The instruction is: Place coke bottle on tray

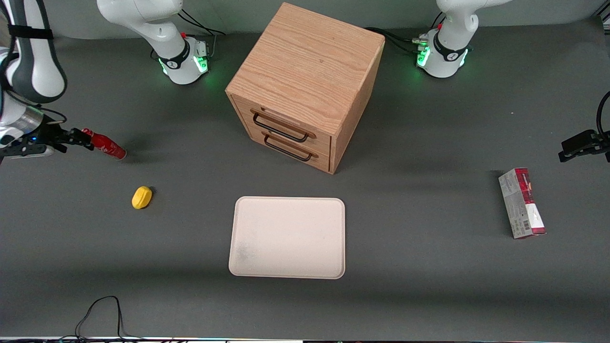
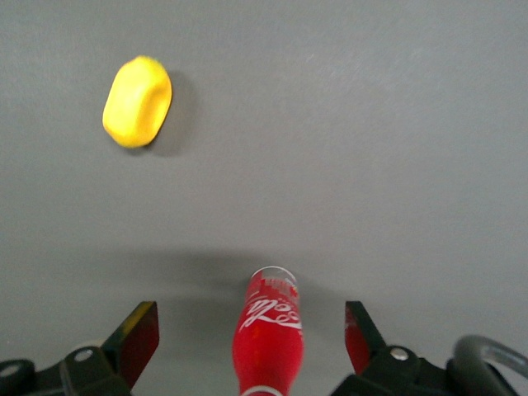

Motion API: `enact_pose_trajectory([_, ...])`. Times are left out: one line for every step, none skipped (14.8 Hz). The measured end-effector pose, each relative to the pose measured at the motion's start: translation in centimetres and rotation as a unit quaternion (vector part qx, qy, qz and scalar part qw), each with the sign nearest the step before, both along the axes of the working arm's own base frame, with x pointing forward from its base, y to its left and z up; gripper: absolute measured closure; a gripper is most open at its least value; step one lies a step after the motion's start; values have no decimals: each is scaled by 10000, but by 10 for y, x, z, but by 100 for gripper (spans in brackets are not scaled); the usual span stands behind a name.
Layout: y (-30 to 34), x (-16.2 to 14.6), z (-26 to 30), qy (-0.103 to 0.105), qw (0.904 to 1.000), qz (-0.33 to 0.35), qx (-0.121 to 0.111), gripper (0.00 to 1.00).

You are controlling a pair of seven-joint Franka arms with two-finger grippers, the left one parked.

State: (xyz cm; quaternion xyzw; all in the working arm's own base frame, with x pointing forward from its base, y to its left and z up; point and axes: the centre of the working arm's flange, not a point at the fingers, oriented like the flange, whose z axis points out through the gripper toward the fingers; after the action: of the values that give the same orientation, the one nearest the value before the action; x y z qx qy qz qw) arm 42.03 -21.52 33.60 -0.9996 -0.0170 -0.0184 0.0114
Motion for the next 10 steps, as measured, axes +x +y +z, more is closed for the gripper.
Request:
enact_pose_trajectory([4,-7,-10,-38,10000,13,4,0])
enact_pose_trajectory([7,-14,-19,-48,10000,36,7,0])
enact_pose_trajectory([6,-20,-25,-36,10000,64,17,0])
enact_pose_trajectory([1,-26,-29,-31,10000,82,26,0])
enact_pose_trajectory([-4,-30,-31,-18,9999,99,33,0])
enact_pose_trajectory([-10,-34,-31,-9,9999,115,21,0])
enact_pose_trajectory([-13,-36,-32,9,9999,126,0,0])
enact_pose_trajectory([-15,-38,-33,24,9999,125,-5,0])
enact_pose_trajectory([-14,-39,-34,36,9999,127,1,0])
enact_pose_trajectory([-14,-40,-35,47,9999,130,8,0])
